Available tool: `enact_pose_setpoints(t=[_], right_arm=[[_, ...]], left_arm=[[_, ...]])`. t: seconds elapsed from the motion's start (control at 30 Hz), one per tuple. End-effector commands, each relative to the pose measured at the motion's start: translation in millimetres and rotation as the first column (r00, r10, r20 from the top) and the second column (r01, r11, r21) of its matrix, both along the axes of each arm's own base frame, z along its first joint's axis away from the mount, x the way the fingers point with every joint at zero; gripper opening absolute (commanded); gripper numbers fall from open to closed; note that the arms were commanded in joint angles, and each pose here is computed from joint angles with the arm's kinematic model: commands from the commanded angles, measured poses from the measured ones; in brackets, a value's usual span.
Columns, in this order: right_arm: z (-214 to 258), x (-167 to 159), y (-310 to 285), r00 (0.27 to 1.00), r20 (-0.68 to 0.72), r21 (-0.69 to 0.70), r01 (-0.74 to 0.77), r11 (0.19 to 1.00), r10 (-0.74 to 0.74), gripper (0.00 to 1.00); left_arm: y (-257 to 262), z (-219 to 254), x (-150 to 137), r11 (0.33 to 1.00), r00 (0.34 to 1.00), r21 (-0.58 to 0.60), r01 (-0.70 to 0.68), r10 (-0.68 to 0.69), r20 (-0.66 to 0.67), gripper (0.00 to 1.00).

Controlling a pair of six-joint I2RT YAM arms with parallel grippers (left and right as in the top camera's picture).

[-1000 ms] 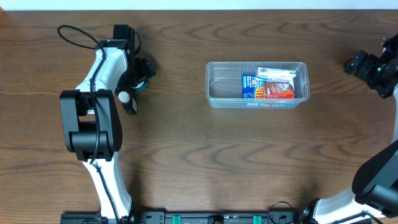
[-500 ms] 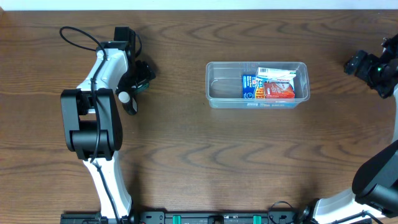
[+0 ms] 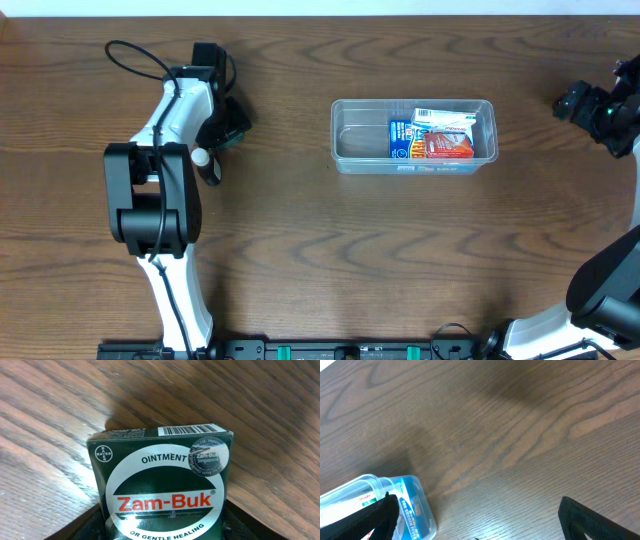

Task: Pack container
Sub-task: 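Lift the green tin and carry it over the container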

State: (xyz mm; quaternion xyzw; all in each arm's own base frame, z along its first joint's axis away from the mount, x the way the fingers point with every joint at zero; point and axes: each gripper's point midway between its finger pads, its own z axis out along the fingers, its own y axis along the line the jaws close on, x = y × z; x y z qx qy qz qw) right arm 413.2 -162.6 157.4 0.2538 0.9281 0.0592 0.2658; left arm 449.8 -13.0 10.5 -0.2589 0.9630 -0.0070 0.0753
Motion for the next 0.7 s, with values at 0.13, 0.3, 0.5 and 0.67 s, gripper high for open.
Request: enact_pose_setpoints(t=[0.13,0.3,0.5,0.67], right_arm=[[6.3,0.5,-0.9,1.000,0.014,0.002,0.010,1.000,-0.010,0.99],[6.3,0.5,-0.9,1.000,0.014,0.002,0.010,1.000,-0.010,0.99],[6.3,0.6,-0.9,1.000,0.015,0.002,0.010,1.000,-0.010,0.99],[6.3,0.5,-0.8,1.000,0.015,0.003,0.010,1.000,-0.010,0.99]], left_arm=[[-8.2,-9.4,-4.5,1.000,1.000,-0.004,0.006,-0.006,-0.024,0.59],[-8.3,-9.3,-3.4,0.999,0.999,-0.011,-0.045,0.045,-0.019,0.59],[-8.5,-8.6,0.3,1.000,1.000,-0.009,-0.025,0.025,-0.004,0.59],[-8.8,-2.4,3.1,0.994,0.994,0.010,0.110,-0.110,-0.002,0.58]])
